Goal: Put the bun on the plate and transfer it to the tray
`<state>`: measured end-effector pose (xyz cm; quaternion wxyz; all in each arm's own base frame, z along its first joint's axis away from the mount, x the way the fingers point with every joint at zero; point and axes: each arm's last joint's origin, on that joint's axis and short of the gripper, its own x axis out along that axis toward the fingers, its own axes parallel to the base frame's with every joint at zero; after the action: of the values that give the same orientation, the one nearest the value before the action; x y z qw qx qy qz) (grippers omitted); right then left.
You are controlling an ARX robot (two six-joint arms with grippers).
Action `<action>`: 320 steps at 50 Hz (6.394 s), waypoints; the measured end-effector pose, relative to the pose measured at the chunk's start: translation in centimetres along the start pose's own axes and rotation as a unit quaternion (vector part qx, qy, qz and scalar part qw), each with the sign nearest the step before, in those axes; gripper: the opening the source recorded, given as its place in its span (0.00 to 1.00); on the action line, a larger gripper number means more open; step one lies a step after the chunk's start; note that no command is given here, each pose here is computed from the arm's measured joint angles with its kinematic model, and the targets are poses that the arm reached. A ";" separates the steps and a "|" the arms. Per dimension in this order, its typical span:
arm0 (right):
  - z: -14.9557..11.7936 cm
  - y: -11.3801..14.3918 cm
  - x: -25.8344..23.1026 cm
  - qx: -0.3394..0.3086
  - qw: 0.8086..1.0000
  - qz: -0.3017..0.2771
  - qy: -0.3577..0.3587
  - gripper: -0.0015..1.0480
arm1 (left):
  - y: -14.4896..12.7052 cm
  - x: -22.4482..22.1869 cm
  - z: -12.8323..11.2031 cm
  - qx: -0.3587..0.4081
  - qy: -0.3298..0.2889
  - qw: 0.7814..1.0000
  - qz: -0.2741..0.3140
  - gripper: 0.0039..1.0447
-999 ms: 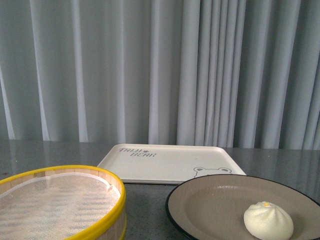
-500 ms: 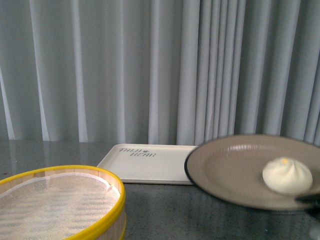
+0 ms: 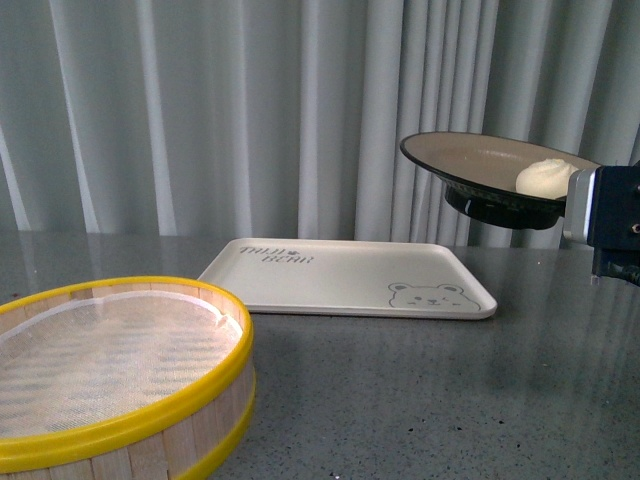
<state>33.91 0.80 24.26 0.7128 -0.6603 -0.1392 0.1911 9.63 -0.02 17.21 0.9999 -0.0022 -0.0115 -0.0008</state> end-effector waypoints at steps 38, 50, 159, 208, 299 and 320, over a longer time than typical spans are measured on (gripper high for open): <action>-5.4 3.2 9.4 0.046 0.981 0.173 -0.075 0.02 | 0.0 0.0 0.0 0.000 0.000 1.000 0.000 0.94; -6.1 3.0 11.6 0.024 0.980 0.180 -0.076 0.02 | 0.0 0.0 0.0 0.000 0.000 1.000 0.000 0.94; 5.4 6.0 -13.0 0.656 0.716 -0.187 0.145 0.02 | 0.0 0.0 0.0 0.000 0.000 1.000 0.000 0.94; 8.2 9.3 -18.7 0.656 0.716 -0.191 0.140 0.02 | 0.0 0.0 0.0 0.000 0.000 1.000 0.000 0.94; 9.5 9.8 -21.4 0.656 0.717 -0.190 0.139 0.91 | 0.0 0.0 0.0 0.000 0.000 1.000 0.000 0.94; 9.5 9.8 -21.4 0.656 0.717 -0.190 0.139 0.92 | 0.0 0.0 0.0 0.000 0.000 1.000 0.000 0.94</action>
<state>9.76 0.01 16.51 1.0000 -0.0052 -0.0009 0.0008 9.63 -0.01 17.21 0.9999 -0.0022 -0.0115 -0.0006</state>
